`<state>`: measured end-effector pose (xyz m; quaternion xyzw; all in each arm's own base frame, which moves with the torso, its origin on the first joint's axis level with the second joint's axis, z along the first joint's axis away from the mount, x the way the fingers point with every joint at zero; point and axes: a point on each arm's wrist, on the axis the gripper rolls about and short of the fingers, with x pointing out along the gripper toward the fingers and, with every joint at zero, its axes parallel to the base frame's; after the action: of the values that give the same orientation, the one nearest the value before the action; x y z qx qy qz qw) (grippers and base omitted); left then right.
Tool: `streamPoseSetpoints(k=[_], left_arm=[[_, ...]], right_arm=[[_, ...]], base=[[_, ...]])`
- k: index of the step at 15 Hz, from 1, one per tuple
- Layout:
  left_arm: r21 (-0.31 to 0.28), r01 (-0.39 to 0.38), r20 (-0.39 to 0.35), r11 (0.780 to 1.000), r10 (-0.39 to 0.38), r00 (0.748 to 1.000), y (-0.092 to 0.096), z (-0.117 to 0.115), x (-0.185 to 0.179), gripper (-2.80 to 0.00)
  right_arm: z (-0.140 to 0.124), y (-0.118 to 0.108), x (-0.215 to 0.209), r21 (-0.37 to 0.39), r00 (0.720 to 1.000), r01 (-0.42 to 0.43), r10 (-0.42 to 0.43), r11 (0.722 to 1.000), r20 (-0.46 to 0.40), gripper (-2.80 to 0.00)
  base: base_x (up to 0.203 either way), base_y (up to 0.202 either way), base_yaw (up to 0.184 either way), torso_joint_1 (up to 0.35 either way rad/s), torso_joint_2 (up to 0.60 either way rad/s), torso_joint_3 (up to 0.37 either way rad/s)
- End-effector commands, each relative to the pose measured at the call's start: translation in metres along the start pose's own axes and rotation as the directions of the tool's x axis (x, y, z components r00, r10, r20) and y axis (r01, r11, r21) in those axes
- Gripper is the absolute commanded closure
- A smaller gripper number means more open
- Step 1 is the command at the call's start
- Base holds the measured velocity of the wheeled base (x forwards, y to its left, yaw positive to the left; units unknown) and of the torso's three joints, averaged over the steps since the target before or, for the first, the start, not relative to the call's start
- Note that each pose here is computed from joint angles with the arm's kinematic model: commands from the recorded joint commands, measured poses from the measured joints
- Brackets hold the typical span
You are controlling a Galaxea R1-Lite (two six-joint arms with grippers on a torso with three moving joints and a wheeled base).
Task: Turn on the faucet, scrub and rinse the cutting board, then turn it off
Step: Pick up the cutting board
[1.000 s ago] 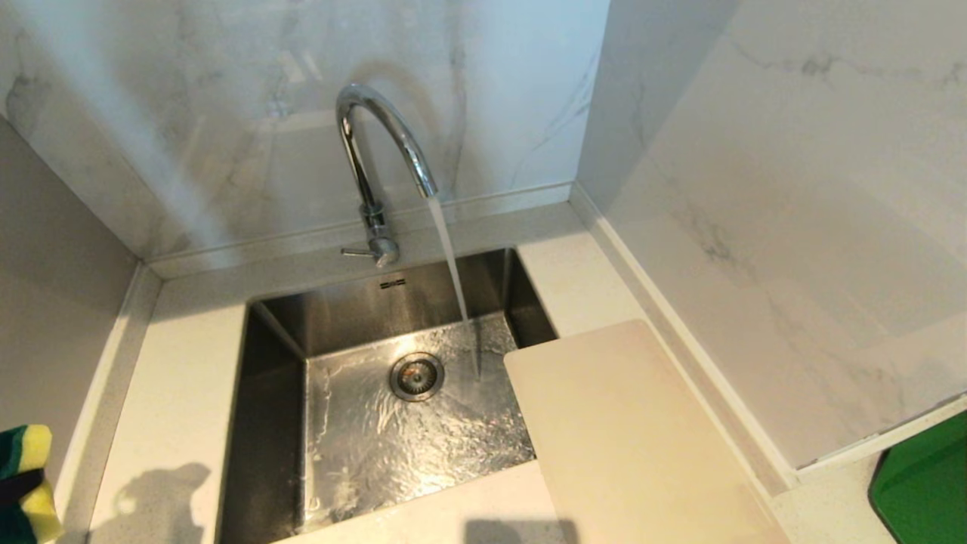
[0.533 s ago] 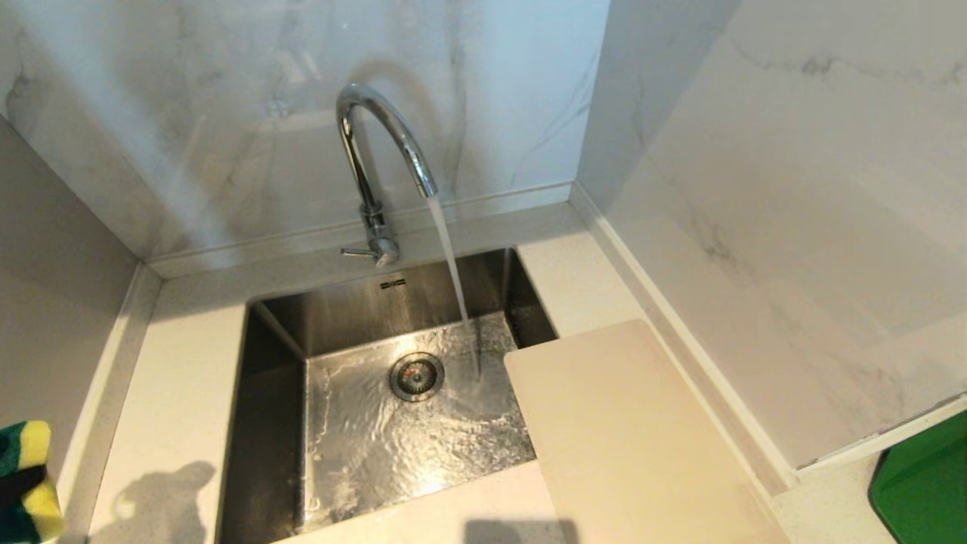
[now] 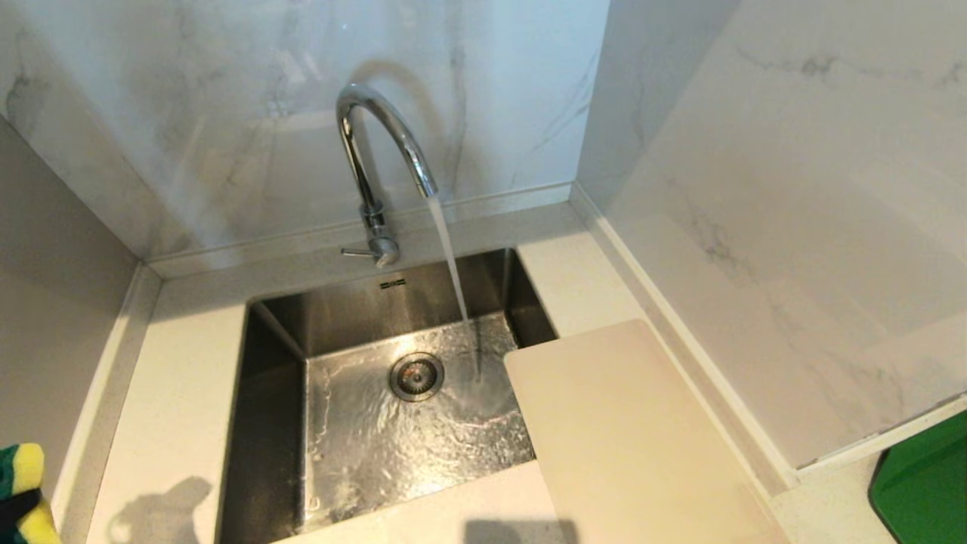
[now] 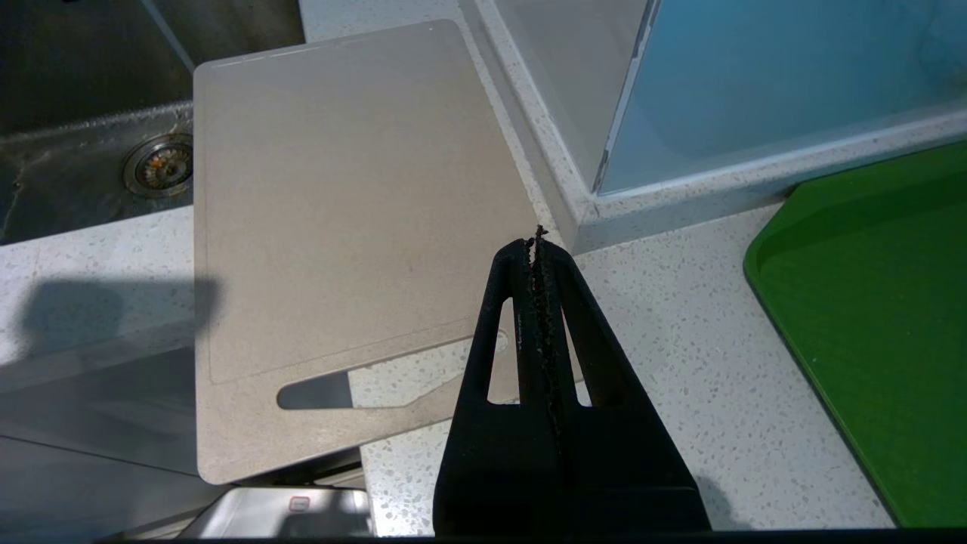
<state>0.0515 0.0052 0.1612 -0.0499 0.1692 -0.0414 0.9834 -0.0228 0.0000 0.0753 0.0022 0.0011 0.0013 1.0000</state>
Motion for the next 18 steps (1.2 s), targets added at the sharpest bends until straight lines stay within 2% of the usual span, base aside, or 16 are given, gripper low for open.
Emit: streamPoseSetpoints(k=[1, 4, 6, 8, 10, 12, 16, 18], left_arm=[[0.047, 0.002, 0.046, 0.999, -0.004, 0.999, -0.004, -0.006, -0.010, 0.00], [0.084, 0.006, 0.081, 0.996, -0.013, 0.997, -0.007, -0.021, -0.019, 0.00], [0.092, 0.027, 0.083, 0.995, -0.034, 0.996, -0.007, -0.043, -0.023, 0.00], [0.108, 0.042, 0.124, 0.993, -0.056, 0.991, -0.008, -0.058, -0.030, 0.00], [0.118, 0.067, 0.124, 0.991, -0.082, 0.989, -0.008, -0.074, -0.037, 0.00], [0.129, 0.079, 0.159, 0.988, -0.099, 0.982, -0.007, -0.087, -0.044, 0.00], [0.152, 0.048, 0.234, 0.987, -0.083, 0.969, -0.005, -0.099, -0.051, 0.00], [0.162, -0.038, 0.267, 0.986, -0.007, 0.964, -0.003, -0.101, -0.050, 0.00]], right_arm=[[0.000, 0.000, 0.000, 0.000, 1.000, 0.000, 0.000, 1.000, 0.002, 0.00], [0.000, 0.000, 0.000, 0.000, 1.000, 0.000, 0.000, 1.000, 0.002, 0.00], [0.000, 0.000, 0.000, 0.000, 1.000, 0.000, 0.000, 1.000, 0.002, 0.00], [0.000, 0.000, 0.000, 0.000, 1.000, 0.000, 0.000, 1.000, 0.002, 0.00], [0.000, 0.000, 0.000, 0.000, 1.000, 0.000, 0.000, 1.000, 0.002, 0.00], [0.000, 0.000, 0.000, 0.000, 1.000, 0.000, 0.000, 1.000, 0.002, 0.00], [0.000, 0.000, 0.000, 0.000, 1.000, 0.000, 0.000, 1.000, 0.002, 0.00], [0.000, 0.000, 0.000, 0.000, 1.000, 0.000, 0.000, 1.000, 0.002, 0.00]], base=[[0.000, 0.000, 0.000, 0.000, 0.00, 0.000], [0.000, 0.000, 0.000, 0.000, 0.00, 0.000], [0.000, 0.000, 0.000, 0.000, 0.00, 0.000], [0.000, 0.000, 0.000, 0.000, 0.00, 0.000], [0.000, 0.000, 0.000, 0.000, 0.00, 0.000], [0.000, 0.000, 0.000, 0.000, 0.00, 0.000], [0.000, 0.000, 0.000, 0.000, 0.00, 0.000], [0.000, 0.000, 0.000, 0.000, 0.00, 0.000]])
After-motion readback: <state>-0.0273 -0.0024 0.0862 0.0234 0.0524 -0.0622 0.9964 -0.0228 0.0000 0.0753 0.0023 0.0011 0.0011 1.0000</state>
